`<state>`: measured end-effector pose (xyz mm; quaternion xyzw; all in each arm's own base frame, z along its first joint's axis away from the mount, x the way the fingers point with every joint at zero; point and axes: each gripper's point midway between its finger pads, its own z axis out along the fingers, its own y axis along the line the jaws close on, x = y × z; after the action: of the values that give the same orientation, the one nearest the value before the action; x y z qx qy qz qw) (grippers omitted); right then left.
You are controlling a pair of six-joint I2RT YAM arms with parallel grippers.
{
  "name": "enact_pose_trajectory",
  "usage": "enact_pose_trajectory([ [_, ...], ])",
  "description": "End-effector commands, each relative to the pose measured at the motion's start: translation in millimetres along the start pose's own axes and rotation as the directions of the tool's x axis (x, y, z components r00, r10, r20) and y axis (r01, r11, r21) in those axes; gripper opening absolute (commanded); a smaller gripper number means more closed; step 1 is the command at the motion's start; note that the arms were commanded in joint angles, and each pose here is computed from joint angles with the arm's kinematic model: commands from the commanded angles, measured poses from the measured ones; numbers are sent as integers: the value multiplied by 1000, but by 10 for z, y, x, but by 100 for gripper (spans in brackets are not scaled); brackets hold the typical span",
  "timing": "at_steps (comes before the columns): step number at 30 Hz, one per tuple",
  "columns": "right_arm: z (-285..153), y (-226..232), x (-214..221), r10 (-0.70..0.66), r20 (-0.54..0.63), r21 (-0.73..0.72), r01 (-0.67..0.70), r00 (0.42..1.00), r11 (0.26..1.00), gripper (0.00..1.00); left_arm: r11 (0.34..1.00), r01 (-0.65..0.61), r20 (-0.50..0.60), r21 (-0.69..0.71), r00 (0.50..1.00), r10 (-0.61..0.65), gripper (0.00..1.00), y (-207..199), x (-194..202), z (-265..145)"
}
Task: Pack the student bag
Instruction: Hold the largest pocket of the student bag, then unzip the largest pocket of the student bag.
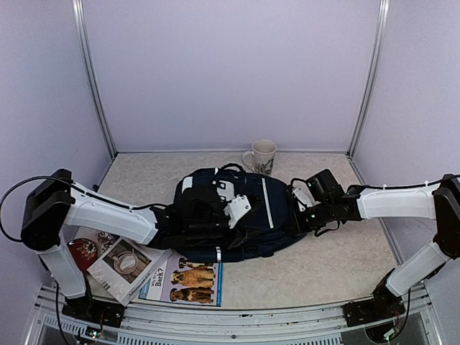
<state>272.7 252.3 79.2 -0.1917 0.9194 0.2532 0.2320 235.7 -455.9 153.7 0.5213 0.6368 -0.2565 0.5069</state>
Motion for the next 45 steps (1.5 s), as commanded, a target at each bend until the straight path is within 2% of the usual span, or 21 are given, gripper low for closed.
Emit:
enact_pose_trajectory([
  [1,-23,199,-145,-24,49,-102,28,999,994,0,983,-160,-82,95,982,168,45,-54,138,406],
  [4,-29,209,-155,-20,54,-107,26,998,994,0,969,-178,-167,171,964,206,49,-148,343,612],
  [6,-34,203,-162,-19,62,-104,25,998,994,0,959,-184,-162,213,962,221,54,-227,396,635],
  [8,-31,193,-167,-17,66,-100,24,998,995,0,961,-189,-150,202,964,221,57,-220,408,660],
  [10,-28,211,-174,-18,65,-109,25,998,994,0,968,-198,-175,156,959,225,56,-139,460,721],
  [12,-29,227,-184,-20,64,-116,28,998,993,0,972,-214,-223,93,947,230,48,-25,551,792],
  [15,-48,228,-190,-23,63,-113,30,998,993,0,968,-243,-279,65,927,251,21,52,678,858],
  [16,-68,242,-203,-26,68,-118,34,997,992,0,967,-247,-293,62,922,254,18,63,718,873],
  [22,-199,251,-271,-17,94,-114,28,995,993,0,960,-280,-326,19,906,270,17,140,812,851],
  [24,-228,233,-276,-5,93,-115,15,996,993,0,957,-290,-316,-8,909,273,0,183,771,814],
  [25,-241,211,-278,-1,91,-105,10,996,994,0,956,-293,-312,-21,910,272,0,206,748,794],
  [27,-257,90,-265,8,80,-49,-4,997,999,0,955,-296,-307,-23,911,275,0,212,714,740],
  [30,-290,-263,-253,22,57,120,-29,998,992,0,953,-300,-288,27,911,295,0,128,655,603],
  [33,-332,-563,-273,-3,19,291,-2,1000,957,0,954,-290,-263,75,917,299,0,27,630,437],
  [36,-373,-736,-345,-38,-3,395,36,999,918,0,956,-270,-257,116,921,291,0,-47,627,289],
  [40,-368,-805,-525,-92,6,439,80,996,895,0,947,-264,-213,185,930,301,0,-186,547,121],
  [45,-304,-1036,-815,-144,44,510,101,989,854,0,923,-264,-96,279,949,301,0,-472,361,39],
])
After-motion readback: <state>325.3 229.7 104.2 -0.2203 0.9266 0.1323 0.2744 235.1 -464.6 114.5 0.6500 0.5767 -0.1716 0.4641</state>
